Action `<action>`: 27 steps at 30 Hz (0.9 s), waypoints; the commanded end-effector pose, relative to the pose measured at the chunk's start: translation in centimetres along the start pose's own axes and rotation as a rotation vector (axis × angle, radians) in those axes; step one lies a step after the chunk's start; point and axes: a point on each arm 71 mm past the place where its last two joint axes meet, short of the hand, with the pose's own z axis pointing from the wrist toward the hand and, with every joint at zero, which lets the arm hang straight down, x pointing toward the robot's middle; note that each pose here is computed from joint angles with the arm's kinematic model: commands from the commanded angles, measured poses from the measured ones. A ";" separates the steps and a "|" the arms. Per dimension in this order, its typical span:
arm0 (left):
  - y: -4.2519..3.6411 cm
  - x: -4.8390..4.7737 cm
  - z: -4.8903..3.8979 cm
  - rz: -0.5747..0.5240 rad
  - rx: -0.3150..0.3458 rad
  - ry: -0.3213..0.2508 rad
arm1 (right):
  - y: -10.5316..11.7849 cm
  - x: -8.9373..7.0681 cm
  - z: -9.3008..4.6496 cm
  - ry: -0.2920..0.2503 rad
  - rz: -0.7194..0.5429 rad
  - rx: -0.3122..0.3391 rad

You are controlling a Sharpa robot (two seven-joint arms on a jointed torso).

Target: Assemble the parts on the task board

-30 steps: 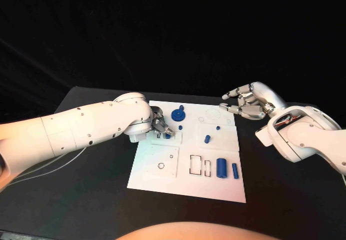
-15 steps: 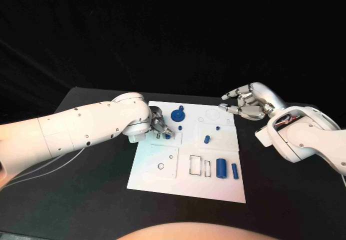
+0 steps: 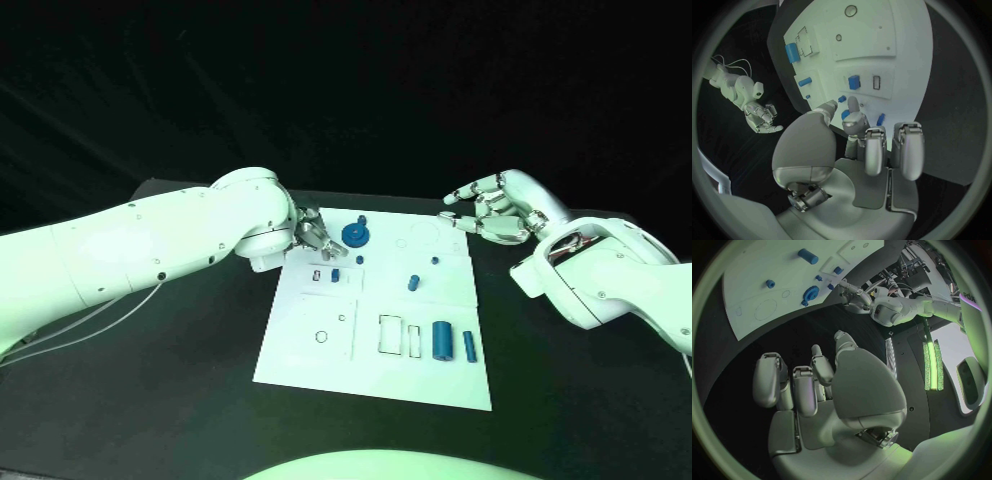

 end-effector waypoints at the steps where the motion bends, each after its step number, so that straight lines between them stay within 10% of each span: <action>1: 0.25 -1.36 -0.38 0.028 -0.035 -0.032 | 0.0 0.0 0.0 -0.002 -0.001 -0.009; 11: 0.85 -5.06 -0.49 0.021 -0.069 -0.124 | 0.1 0.0 0.0 -0.003 -0.001 -0.010; 27: 1.16 -6.09 1.88 0.067 -0.135 -0.112 | 0.2 0.1 0.1 -0.001 0.000 -0.013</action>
